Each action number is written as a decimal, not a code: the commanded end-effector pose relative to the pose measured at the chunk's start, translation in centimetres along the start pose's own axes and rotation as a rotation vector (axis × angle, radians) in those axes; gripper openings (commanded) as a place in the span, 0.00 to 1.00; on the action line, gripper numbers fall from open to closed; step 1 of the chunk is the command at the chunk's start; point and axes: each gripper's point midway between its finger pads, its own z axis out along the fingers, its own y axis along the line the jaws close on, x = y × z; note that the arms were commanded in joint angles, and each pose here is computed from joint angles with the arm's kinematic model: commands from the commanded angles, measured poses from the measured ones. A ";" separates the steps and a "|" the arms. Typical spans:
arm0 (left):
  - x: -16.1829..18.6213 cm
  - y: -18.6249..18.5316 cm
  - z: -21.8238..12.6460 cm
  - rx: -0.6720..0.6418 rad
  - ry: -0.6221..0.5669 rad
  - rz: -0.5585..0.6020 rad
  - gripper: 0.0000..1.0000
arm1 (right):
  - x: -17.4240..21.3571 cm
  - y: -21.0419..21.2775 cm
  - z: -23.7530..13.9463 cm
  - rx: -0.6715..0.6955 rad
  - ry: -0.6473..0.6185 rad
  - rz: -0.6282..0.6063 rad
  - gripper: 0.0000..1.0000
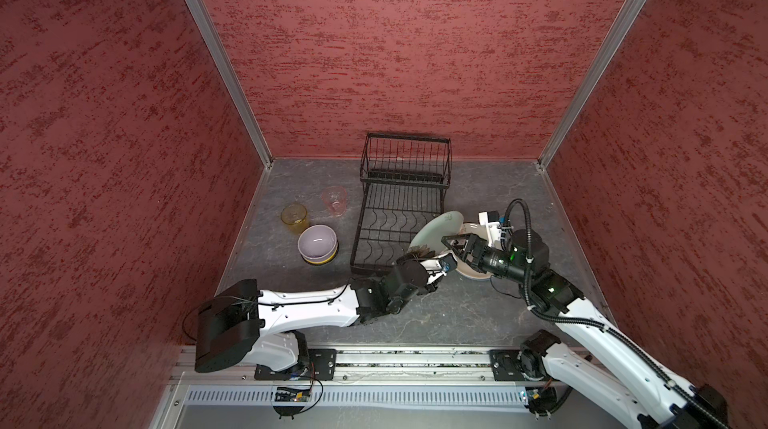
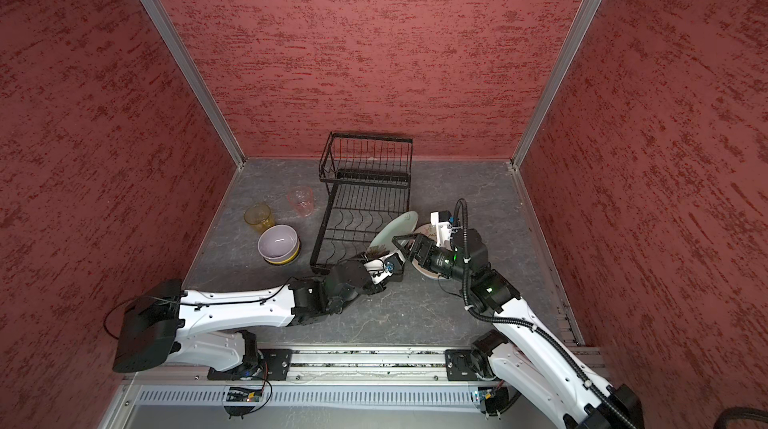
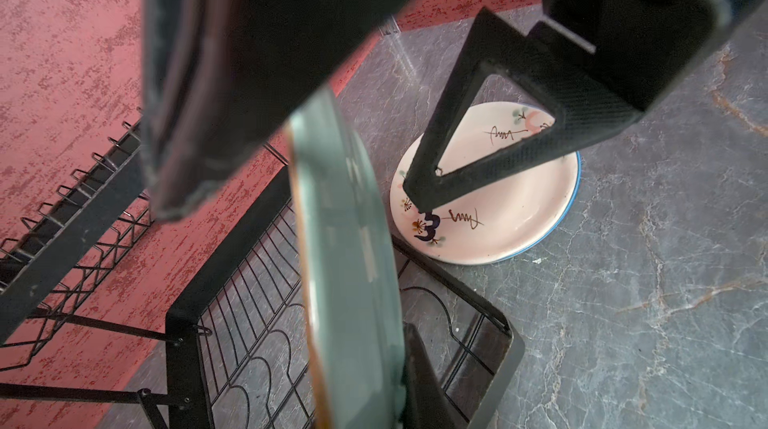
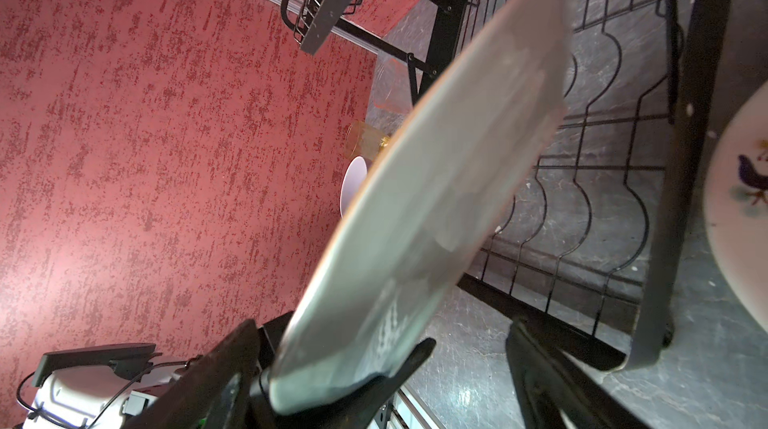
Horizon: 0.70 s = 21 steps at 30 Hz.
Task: Unload the mixed dishes from the dish rack
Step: 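Close the right gripper on the pale green plate rim while the left holds it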
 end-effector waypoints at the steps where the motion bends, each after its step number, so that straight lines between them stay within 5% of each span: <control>1: -4.7 2.5 -1.4 -0.085 -0.164 -0.062 0.00 | -0.2 1.0 0.0 -0.020 -0.005 -0.008 0.88; 21: -5.5 -0.5 -1.4 -0.062 -0.185 0.066 0.00 | -0.6 1.1 0.2 -0.010 -0.009 -0.011 0.50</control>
